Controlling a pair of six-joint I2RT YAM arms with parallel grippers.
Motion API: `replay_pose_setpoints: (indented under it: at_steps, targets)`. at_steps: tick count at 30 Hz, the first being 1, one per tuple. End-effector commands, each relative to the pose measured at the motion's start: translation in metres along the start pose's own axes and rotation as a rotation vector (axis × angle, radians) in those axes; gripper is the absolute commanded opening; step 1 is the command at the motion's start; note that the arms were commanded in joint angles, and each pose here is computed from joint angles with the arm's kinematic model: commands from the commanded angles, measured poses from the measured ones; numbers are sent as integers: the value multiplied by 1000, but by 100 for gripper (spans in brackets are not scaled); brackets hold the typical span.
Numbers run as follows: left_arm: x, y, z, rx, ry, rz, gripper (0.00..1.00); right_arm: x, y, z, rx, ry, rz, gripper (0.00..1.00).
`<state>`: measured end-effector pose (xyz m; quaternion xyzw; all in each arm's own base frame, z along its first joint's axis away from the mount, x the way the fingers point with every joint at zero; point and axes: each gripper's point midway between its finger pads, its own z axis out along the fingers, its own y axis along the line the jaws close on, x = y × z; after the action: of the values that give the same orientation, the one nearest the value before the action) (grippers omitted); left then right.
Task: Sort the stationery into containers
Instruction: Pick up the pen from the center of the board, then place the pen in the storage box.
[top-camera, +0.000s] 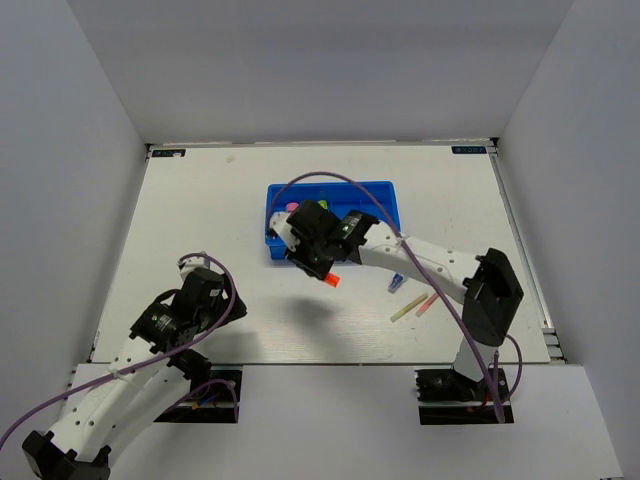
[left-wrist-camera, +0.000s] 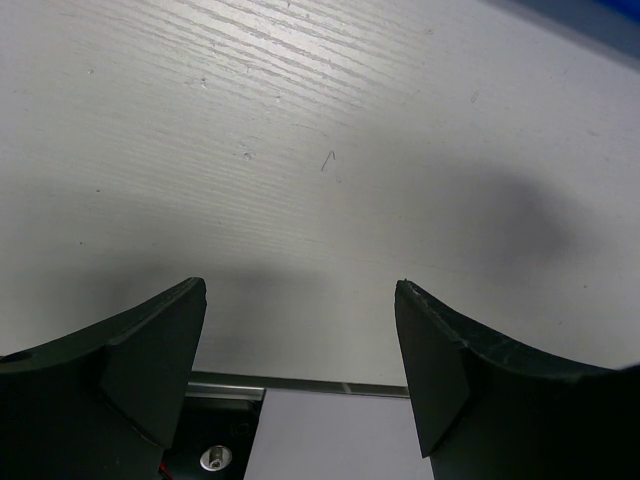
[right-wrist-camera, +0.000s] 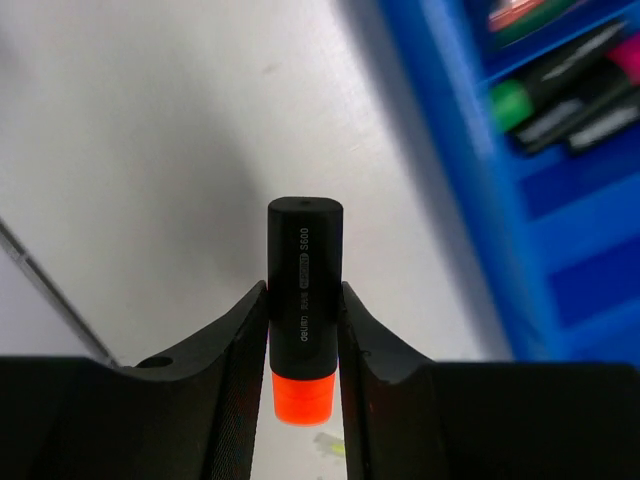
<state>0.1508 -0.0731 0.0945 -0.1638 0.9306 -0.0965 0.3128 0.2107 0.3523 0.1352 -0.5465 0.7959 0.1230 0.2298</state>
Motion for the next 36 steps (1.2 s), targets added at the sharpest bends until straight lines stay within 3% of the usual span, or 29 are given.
replay_pose_setpoints:
  at_steps: [1, 8, 13, 20, 28, 32, 36]
  targets:
    - [-7, -4, -2, 14, -21, -13, 87, -28, -41, -33, 171, -83, -39, 0]
    - [-8, -5, -3, 17, -26, -13, 87, -80, -111, -60, 392, -220, -8, 0]
    - [-9, -7, -2, 18, -25, -19, 87, -102, -152, -34, 445, -280, 46, 0]
    - [-8, -5, -2, 13, -24, -21, 87, -116, -206, -6, 478, -350, 323, 0]
    - [-7, -5, -3, 15, -24, -21, 87, -97, -225, 22, 442, -341, 549, 0]
    - [-7, -9, 0, 26, -18, -24, 87, -85, -213, 41, 297, -305, 666, 0]
    - [-7, -12, 1, 34, -9, -24, 87, -83, -203, 49, 195, -293, 729, 8]
